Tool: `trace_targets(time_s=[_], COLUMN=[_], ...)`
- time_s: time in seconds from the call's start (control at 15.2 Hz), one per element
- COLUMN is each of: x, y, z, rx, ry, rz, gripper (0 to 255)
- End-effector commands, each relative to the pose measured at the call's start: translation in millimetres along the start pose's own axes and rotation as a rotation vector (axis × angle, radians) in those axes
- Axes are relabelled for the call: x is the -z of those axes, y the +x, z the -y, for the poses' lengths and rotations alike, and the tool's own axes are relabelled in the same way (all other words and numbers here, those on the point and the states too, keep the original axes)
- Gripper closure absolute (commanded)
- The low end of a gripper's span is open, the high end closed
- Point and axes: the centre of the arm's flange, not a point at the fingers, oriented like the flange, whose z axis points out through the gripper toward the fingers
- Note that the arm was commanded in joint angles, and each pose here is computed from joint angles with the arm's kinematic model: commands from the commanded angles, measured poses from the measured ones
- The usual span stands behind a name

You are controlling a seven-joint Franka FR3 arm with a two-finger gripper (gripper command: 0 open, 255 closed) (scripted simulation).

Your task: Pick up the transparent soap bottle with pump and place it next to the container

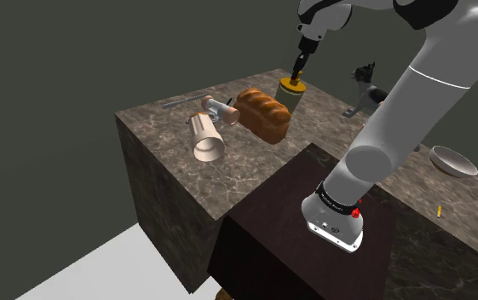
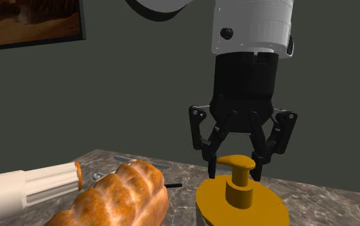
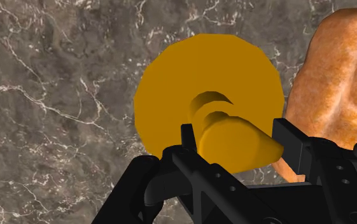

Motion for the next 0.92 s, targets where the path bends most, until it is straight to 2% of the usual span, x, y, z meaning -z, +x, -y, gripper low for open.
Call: trace_targets(time_s=[0.0, 0.86], x=[10.9, 79.5], y=[-0.3, 0.4], z=[1.3, 3.6], rx=[0.000, 0.000], ry=[0.000, 0.000], rz=[0.000, 0.000], gripper=[255, 255])
